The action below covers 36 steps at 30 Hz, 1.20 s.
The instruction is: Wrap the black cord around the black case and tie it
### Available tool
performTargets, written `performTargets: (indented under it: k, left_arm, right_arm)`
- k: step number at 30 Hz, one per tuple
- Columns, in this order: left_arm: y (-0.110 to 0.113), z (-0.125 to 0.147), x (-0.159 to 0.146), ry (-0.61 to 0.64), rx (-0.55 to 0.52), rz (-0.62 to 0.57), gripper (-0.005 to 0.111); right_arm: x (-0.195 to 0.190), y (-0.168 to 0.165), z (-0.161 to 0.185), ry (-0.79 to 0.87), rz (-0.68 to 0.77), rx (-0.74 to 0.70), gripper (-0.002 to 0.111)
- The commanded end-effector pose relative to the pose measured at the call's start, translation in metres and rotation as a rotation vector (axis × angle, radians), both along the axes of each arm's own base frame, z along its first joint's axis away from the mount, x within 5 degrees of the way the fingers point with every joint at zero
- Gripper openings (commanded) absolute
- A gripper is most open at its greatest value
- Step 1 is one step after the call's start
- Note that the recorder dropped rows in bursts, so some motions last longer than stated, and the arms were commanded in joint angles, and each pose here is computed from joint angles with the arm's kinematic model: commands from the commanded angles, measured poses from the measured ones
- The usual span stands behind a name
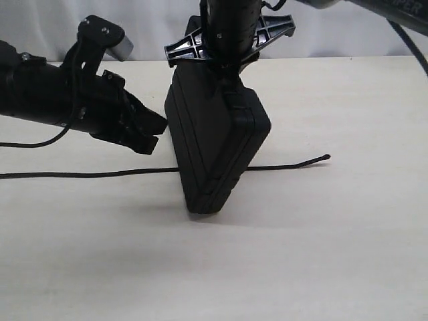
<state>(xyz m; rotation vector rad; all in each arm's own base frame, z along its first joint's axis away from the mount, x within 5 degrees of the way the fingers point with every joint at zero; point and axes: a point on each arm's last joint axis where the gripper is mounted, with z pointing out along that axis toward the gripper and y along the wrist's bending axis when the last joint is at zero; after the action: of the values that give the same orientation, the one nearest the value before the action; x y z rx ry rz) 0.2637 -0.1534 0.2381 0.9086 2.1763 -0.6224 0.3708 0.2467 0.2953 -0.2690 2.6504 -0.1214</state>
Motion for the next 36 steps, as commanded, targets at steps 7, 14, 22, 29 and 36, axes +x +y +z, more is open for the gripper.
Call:
performTargets:
  k: [7,14,22,29,36]
  left_arm:
    - [0.024,-0.017,0.011,-0.131,0.122,0.249,0.0]
    - [0.024,-0.017,0.011,-0.13,0.12,0.253,0.0]
    - [0.023,-0.017,0.01,-0.124,0.118,0.246,0.0]
    - [0.022,-0.017,0.009,-0.116,0.116,0.237,0.0]
    - [0.021,-0.014,0.009,-0.104,0.06,0.27,0.0]
  right_arm:
    - [-0.014,0.017,-0.015,0.177,-0.006,0.176,0.004]
    - [-0.015,0.023,-0.015,0.189,0.004,0.245,0.004]
    - [-0.016,0.025,-0.015,0.201,0.004,0.273,0.004]
    - [-0.013,0.023,-0.01,0.155,0.01,0.245,0.004]
    - [-0.012,0.023,-0.011,0.149,0.012,0.25,0.004]
